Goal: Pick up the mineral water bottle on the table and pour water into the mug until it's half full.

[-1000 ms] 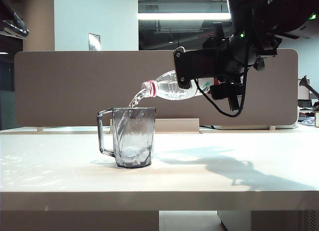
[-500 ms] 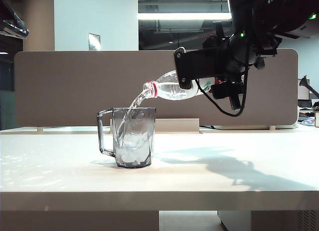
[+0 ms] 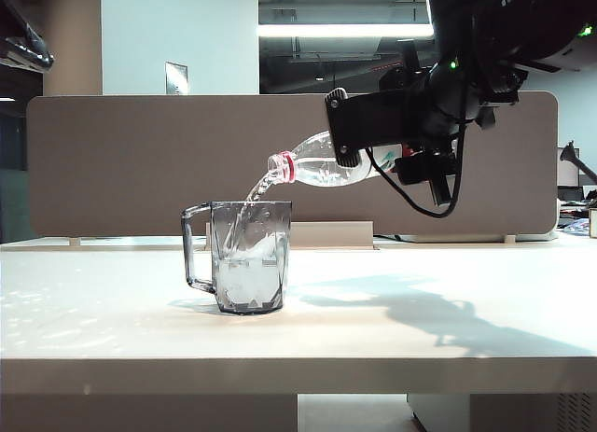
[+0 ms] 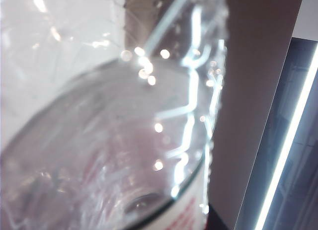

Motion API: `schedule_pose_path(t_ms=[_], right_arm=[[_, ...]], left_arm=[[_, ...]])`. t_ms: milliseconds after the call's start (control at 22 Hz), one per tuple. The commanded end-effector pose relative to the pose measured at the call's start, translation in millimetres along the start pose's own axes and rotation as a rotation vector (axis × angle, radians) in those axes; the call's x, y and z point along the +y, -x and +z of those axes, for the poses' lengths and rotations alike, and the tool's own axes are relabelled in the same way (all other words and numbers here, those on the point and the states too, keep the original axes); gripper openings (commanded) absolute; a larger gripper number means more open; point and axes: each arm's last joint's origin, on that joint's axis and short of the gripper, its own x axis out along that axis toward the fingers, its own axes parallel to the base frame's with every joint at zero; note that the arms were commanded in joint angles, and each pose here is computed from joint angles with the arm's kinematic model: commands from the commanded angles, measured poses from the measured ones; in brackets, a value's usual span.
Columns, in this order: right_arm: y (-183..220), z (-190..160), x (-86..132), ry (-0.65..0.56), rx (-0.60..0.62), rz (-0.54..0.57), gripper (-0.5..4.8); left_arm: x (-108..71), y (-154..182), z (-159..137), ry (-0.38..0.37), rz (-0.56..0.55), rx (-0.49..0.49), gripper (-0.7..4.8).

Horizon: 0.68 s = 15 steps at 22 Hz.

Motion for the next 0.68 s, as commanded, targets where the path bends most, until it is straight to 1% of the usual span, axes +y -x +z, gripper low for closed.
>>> schedule_pose_path(t_ms=[45, 182, 273, 318, 545, 682], right_arm=[[1.4, -1.3, -11.1, -0.028, 0.007, -0.062, 2.64], [1.4, -1.3, -10.9, -0.047, 0.006, -0.061, 2.64], [1.7, -0.6, -9.4, -0.158, 0.0, -0.048, 2.64], [2.4, 0.2, -5.7, -0.232, -0.012, -0.028, 2.64], [7.1, 1.7, 10.0, -0.351, -0.048, 0.024, 2.64], [11.5, 2.0, 22.9, -0.488, -0.06, 0.069, 2.64]], left_arm=[[-0.3, 0.7, 2.1, -0.002, -0.001, -0.017, -0.05], [-0.3, 0.7, 2.1, -0.002, -0.001, -0.017, -0.05], [-0.3, 0.7, 2.1, -0.002, -0.001, -0.017, -0.05], [-0.3, 0.7, 2.2, -0.002, -0.001, -0.017, -0.05], [-0.3, 0.7, 2.1, -0.002, -0.001, -0.017, -0.05], [-0.3, 0.7, 2.1, -0.002, -0.001, -0.017, -0.05]])
